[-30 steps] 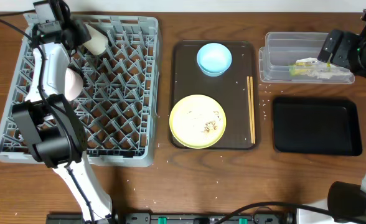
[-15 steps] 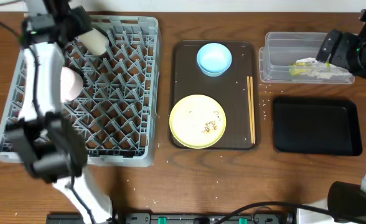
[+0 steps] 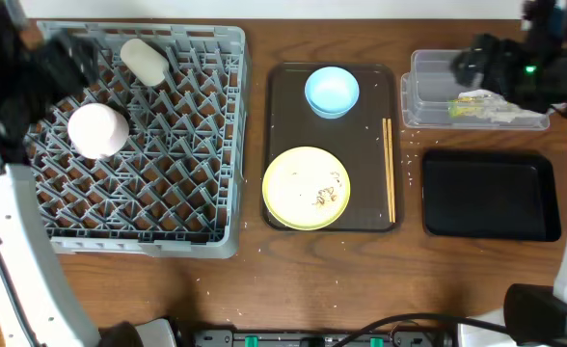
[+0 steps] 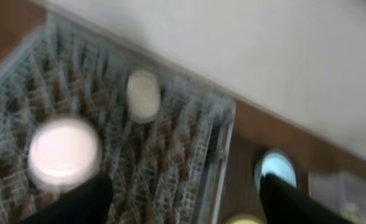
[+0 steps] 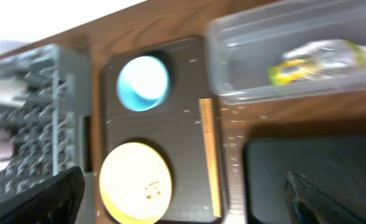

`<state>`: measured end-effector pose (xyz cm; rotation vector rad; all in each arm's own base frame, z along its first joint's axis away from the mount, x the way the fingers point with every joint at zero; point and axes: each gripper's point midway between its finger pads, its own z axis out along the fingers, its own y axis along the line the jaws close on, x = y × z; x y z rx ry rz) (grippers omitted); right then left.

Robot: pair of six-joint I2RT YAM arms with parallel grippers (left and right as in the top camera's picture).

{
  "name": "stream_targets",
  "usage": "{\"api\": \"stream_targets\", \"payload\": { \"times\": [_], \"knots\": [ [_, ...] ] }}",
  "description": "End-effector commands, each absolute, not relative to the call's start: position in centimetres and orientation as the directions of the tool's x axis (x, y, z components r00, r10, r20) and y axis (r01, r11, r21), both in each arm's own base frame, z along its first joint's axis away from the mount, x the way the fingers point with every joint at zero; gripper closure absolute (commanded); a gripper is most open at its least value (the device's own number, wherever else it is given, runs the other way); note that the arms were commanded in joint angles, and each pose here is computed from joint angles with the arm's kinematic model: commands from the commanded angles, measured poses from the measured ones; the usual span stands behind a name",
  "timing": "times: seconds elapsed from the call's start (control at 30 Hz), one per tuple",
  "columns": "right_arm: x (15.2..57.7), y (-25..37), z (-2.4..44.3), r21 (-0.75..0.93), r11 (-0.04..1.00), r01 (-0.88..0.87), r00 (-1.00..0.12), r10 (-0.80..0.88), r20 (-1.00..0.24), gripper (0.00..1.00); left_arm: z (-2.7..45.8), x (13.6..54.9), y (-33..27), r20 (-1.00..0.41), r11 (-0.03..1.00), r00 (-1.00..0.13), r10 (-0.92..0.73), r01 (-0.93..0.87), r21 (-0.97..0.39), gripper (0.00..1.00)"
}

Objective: Sort waste into correct bins and load items into the dishwasher
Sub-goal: 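Swing the left gripper over the tray to the light-blue bowl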

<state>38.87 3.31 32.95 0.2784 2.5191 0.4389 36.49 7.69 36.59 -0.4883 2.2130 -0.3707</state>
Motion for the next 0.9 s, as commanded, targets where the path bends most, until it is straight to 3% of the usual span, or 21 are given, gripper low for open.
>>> {"api": "stream_targets", "payload": {
  "times": [0.0, 0.23, 0.43, 0.6, 0.87],
  "knots": [
    [39.1, 6.8, 32.2, 0.373, 0.928, -0.005, -0.855, 0.19, -0.483, 0.01, 35.8, 34.3, 6.4, -0.602, 0.869, -0.641, -0.476, -0.237, -0.434, 0.21],
    [38.8, 11.6, 30.8, 0.361, 0.926, -0.111, -0.885, 0.073, -0.461, 0.01, 33.1, 30.5, 4.2, -0.383, 0.786, -0.722, -0.575, -0.358, -0.504, 0.19],
    [39.2, 10.4, 30.4, 0.274, 0.959, -0.075, -0.875, 0.068, -0.479, 0.01, 35.4, 30.9, -3.1, -0.42, 0.758, -0.836, -0.352, 0.008, -0.652, 0.2],
    [39.9, 8.5, 30.4, 0.233, 0.972, -0.025, -0.863, 0.096, -0.496, 0.01, 34.1, 31.9, -8.5, -0.448, 0.796, -0.877, -0.174, 0.143, -0.589, 0.19],
    [39.5, 2.9, 30.7, 0.192, 0.975, 0.115, -0.845, 0.198, -0.497, 0.01, 26.5, 34.3, -16.3, -0.349, 0.907, -0.936, 0.044, 0.183, -0.378, 0.18]
  ]
}}
